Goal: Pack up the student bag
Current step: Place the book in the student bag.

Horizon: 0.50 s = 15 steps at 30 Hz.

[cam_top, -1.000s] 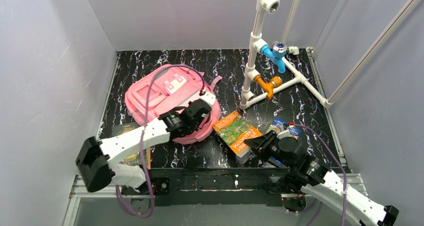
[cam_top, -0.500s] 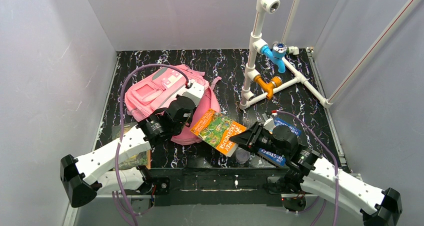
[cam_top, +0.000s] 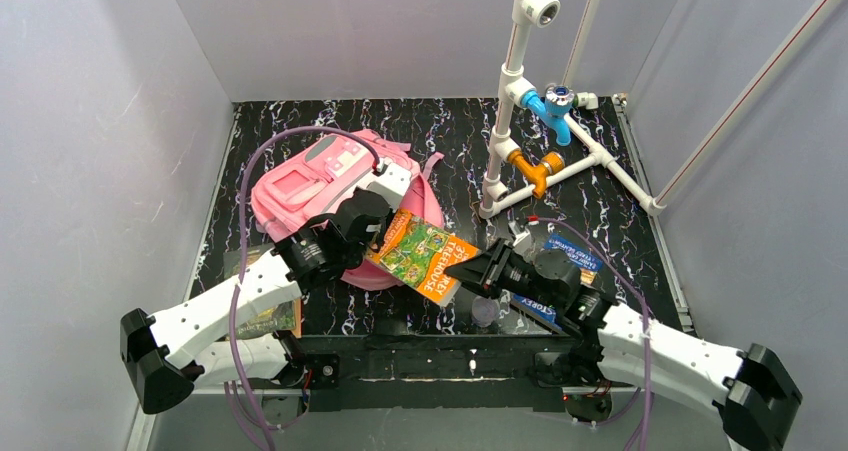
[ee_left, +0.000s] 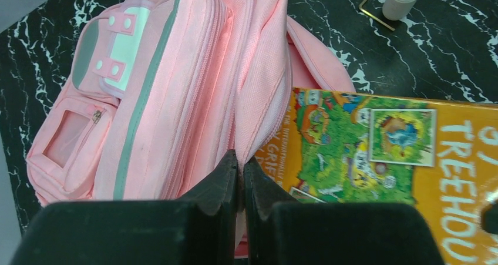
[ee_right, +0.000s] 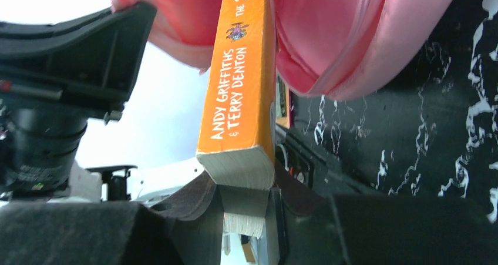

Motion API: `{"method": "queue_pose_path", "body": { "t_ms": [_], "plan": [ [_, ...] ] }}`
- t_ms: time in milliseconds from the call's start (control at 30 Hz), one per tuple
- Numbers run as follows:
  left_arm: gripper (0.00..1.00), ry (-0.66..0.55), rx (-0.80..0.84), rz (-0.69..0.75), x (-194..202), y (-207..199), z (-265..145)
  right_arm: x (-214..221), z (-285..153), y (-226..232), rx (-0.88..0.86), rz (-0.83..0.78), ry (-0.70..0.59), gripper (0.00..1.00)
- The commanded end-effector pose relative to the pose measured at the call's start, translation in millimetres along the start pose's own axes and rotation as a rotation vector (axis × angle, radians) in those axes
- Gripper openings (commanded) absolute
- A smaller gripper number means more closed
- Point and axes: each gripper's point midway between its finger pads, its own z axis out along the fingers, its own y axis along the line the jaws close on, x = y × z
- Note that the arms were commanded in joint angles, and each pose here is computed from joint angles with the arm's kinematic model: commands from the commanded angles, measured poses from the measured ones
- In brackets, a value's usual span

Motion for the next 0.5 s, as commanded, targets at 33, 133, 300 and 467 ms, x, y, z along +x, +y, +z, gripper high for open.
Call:
{"method": "queue_pose_path", "body": {
  "t_ms": [33,133,300,467],
  "plan": [
    [0.0,-0.129,0.096,-0.117,-41,-6,-23,-16,19,74,-0.313,-0.043,-0.138,0.01],
    [0.0,-0.128,0.11,-0.124,-40,-8,-24,-15,33,80,-0.356,-0.06,-0.154,0.01],
    [0.0,-0.125,0.145,-0.133,-39,-14,-26,-12,63,85,-0.373,-0.094,-0.171,0.01],
    [0.0,-0.129,0.183,-0.123,-40,-17,-31,-6,90,91,-0.42,-0.062,-0.195,0.01]
  ]
}}
